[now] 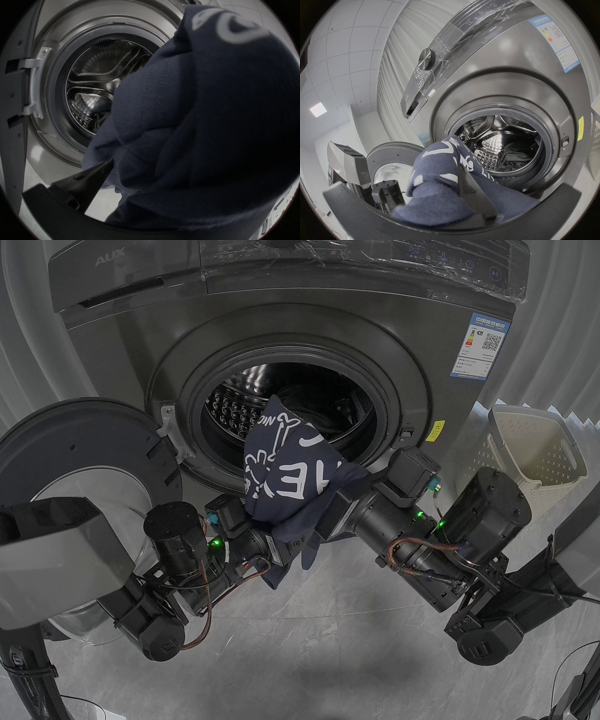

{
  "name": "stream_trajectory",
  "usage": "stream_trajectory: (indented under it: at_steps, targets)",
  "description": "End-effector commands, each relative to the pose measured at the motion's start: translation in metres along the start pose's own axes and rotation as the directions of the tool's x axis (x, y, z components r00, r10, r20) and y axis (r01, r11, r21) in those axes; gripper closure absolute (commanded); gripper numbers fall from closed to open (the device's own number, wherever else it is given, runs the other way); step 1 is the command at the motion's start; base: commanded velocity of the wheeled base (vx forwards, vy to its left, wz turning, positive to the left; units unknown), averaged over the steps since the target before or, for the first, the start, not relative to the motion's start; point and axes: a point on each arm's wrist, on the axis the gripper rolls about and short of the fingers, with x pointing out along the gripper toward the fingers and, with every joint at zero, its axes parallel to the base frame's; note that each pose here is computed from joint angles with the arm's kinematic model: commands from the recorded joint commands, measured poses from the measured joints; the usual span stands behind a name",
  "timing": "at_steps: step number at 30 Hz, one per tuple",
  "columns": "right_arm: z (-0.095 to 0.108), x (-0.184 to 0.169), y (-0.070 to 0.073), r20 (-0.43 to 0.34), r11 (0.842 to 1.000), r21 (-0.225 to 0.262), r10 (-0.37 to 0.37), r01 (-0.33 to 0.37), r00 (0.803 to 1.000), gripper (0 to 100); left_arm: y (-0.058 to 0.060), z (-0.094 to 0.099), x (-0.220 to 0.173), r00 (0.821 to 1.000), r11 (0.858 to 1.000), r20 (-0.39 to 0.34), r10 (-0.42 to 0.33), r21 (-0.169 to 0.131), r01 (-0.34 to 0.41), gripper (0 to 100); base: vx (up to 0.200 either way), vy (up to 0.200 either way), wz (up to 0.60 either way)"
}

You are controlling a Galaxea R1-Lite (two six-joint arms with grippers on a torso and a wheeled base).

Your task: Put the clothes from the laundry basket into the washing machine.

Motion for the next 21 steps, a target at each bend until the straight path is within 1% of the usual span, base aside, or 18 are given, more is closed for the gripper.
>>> stream_trajectory:
  at_steps: [1,4,5,8,12,14,17,19,21]
  targets:
    - [0.003,-0.001,0.001,0.005,1.000,0.002,0.003,-0.003,1.000,100,0.000,-0.001,0.001,1.000,1.000,0.000,-0.001,0.000,0.001,0,0.000,0.000,0.00]
    - [0.002,-0.001,0.001,0.005,1.000,0.002,0.003,-0.003,1.000,100,0.000,0.001,0.003,1.000,1.000,0.009,-0.002,-0.001,0.002,0,0.000,0.000,0.00]
    - [0.002,-0.002,0.002,0.003,1.000,0.002,0.004,-0.004,1.000,100,0.000,0.001,0.003,1.000,1.000,0.011,-0.002,-0.001,0.002,100,0.000,0.000,0.00]
    - [0.001,-0.002,0.003,0.001,1.000,0.007,0.006,-0.006,1.000,100,-0.001,0.002,0.004,1.000,1.000,0.017,-0.006,-0.002,0.006,100,0.000,0.000,0.00]
    - [0.001,-0.003,0.002,0.001,1.000,0.011,-0.011,0.011,1.000,100,-0.001,0.007,0.007,0.999,1.000,0.043,-0.010,-0.005,0.010,100,0.000,0.000,0.00]
    - [0.003,-0.004,0.000,0.005,1.000,0.008,-0.019,0.019,1.000,100,-0.001,0.010,0.006,0.998,1.000,0.054,-0.009,-0.012,0.010,100,0.000,0.000,0.00]
    - [0.008,-0.006,-0.004,0.010,1.000,0.004,-0.029,0.029,1.000,100,-0.001,0.013,0.003,0.998,1.000,0.059,-0.009,-0.013,0.010,100,0.000,0.000,0.00]
    - [0.012,-0.008,-0.022,0.013,0.997,-0.017,-0.081,0.081,0.997,100,-0.004,0.023,-0.005,0.997,1.000,0.074,-0.013,-0.013,0.014,100,0.000,0.000,0.00]
    - [0.011,-0.012,-0.037,0.004,0.992,-0.033,-0.124,0.124,0.992,100,-0.005,0.028,-0.012,0.997,1.000,0.077,-0.014,-0.014,0.015,100,0.000,0.000,0.00]
